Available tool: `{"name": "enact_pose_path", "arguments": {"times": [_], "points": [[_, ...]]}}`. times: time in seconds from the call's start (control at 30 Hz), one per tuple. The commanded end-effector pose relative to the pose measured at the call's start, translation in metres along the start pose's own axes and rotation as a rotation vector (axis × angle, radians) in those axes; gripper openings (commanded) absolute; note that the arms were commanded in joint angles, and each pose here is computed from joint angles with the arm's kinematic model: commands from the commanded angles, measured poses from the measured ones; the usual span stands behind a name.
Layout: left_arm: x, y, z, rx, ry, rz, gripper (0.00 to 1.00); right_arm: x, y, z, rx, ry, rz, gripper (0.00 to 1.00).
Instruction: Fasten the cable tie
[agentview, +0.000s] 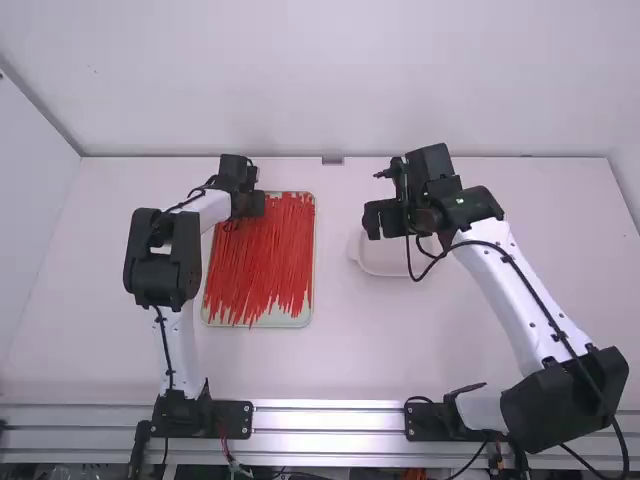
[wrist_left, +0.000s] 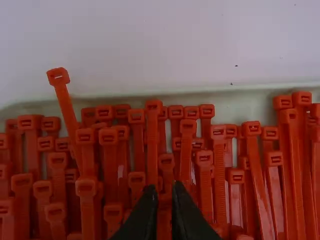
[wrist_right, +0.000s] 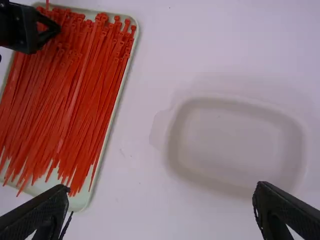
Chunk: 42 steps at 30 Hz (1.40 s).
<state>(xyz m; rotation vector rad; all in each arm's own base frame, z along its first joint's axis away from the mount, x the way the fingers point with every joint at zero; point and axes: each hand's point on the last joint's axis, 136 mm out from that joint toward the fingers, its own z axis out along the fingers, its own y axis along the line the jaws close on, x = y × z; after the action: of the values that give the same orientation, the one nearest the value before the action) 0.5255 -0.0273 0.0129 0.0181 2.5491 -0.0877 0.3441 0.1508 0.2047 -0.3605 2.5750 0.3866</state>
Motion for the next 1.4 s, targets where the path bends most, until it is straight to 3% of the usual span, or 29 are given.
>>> {"name": "enact_pose_path", "arguments": {"times": [0.0,0.37,0.77,1.13,1.37], "points": [[0.018,0.001,0.010,-0.010,0.043,0.009,0.14,0.003,0.001,0.005,-0.005,0.018,0.011,0.98],[0.021,0.001,0.014,-0.006,0.053,0.008,0.17,0.003,0.000,0.005,-0.005,0.018,0.011,0.98],[0.016,0.002,0.013,-0.015,0.051,0.005,0.02,0.003,0.001,0.005,-0.006,0.018,0.026,0.98],[-0.048,-0.003,-0.031,-0.013,0.016,0.006,0.02,0.004,0.001,0.005,-0.006,0.018,0.026,0.98],[-0.105,-0.008,-0.102,-0.010,-0.049,0.004,0.02,0.003,0.000,0.005,-0.005,0.017,0.026,0.98]]}}
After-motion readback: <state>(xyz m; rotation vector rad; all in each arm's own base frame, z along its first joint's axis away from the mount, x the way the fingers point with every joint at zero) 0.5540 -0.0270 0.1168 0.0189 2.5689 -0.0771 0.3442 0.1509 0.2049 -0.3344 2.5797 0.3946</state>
